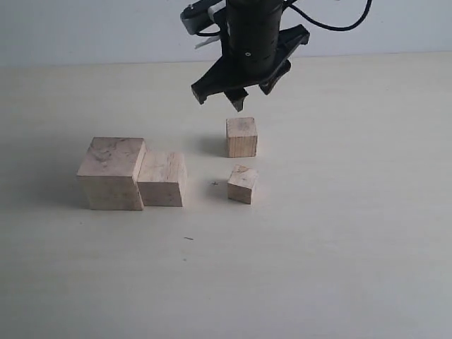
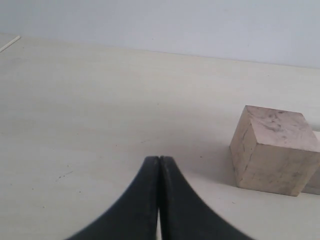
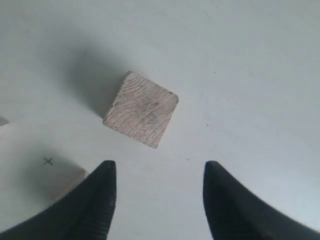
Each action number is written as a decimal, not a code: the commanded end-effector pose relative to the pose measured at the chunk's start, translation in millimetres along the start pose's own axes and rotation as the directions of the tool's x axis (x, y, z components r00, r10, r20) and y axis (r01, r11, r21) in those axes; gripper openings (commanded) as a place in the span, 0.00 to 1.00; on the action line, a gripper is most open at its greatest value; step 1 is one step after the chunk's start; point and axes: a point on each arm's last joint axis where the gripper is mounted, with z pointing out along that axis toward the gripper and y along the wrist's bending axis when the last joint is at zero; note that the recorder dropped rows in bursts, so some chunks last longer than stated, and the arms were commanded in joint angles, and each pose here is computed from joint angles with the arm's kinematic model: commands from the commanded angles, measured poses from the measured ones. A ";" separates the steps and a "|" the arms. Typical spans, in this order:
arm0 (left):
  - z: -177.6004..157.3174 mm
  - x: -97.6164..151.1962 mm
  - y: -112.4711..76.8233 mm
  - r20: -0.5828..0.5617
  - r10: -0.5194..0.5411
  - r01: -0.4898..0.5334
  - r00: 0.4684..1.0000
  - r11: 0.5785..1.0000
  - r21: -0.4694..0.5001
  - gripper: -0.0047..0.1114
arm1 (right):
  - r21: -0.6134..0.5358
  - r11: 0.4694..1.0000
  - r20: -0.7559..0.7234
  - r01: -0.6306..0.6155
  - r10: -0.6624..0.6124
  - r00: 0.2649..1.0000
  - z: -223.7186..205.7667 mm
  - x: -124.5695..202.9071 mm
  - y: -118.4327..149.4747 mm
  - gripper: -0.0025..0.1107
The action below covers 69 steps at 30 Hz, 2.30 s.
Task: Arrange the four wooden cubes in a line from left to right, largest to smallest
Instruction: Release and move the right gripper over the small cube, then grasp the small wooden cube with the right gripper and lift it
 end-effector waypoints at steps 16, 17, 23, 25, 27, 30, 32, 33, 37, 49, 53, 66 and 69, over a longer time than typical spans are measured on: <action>-0.3 -1.2 -0.4 0.015 -0.006 0.005 1.000 1.000 0.007 0.04 | -0.020 0.973 -0.046 -0.229 0.228 0.973 80.7 -0.2 23.8 0.65; -0.3 -1.2 -0.4 0.015 -0.006 0.005 1.000 1.000 0.007 0.04 | -0.019 0.970 -0.046 -0.242 0.241 0.969 80.7 -0.2 23.8 0.65; -0.3 -1.2 -0.4 0.015 -0.006 0.005 1.000 1.000 0.007 0.04 | -0.027 0.977 -0.042 -0.212 0.211 0.977 80.9 -0.7 23.6 0.65; -0.3 -1.2 -0.4 0.015 -0.006 0.005 1.000 1.000 0.007 0.04 | -0.027 0.989 -0.039 -0.146 0.145 0.989 80.9 -0.8 23.3 0.65; -0.3 -1.2 -0.4 0.015 -0.006 0.005 1.000 1.000 0.007 0.04 | -0.023 0.998 -0.032 -0.059 0.058 0.998 80.9 -1.1 22.7 0.65; -0.3 -1.2 -0.4 0.015 -0.006 0.005 1.000 1.000 0.007 0.04 | -0.027 0.996 -0.028 0.082 -0.083 0.996 80.9 -1.1 22.6 0.65; -0.3 -1.2 -0.4 0.015 -0.006 0.005 1.000 1.000 0.007 0.04 | -0.029 0.989 -0.026 0.148 -0.149 0.988 80.9 -1.1 22.6 0.65; -0.3 -1.2 -0.4 0.015 -0.006 0.005 1.000 1.000 0.007 0.04 | -0.029 0.985 -0.026 0.170 -0.170 0.985 80.9 -1.1 22.6 0.65; -0.3 -1.2 -0.4 0.015 -0.006 0.005 1.000 1.000 0.007 0.04 | -0.031 0.979 -0.030 0.201 -0.202 0.979 83.0 -1.5 14.2 0.61; -0.3 -1.2 -0.4 0.015 -0.006 0.005 1.000 1.000 0.007 0.04 | -0.322 0.929 -0.013 0.183 -0.197 0.980 90.3 1.0 -1.5 0.59; -0.3 -1.2 -0.4 0.015 -0.006 0.005 1.000 1.000 0.007 0.04 | -0.289 0.933 -0.019 0.216 -0.232 0.973 93.2 1.9 -3.5 0.57; -0.3 -1.2 -0.4 0.015 -0.006 0.005 1.000 1.000 0.007 0.04 | -0.378 0.863 0.056 0.335 -0.340 0.939 76.5 1.0 2.2 0.02; -0.3 -1.2 -0.4 0.015 -0.006 0.005 1.000 1.000 0.007 0.04 | -0.418 0.828 0.114 0.375 -0.362 0.925 65.1 -1.2 5.2 0.02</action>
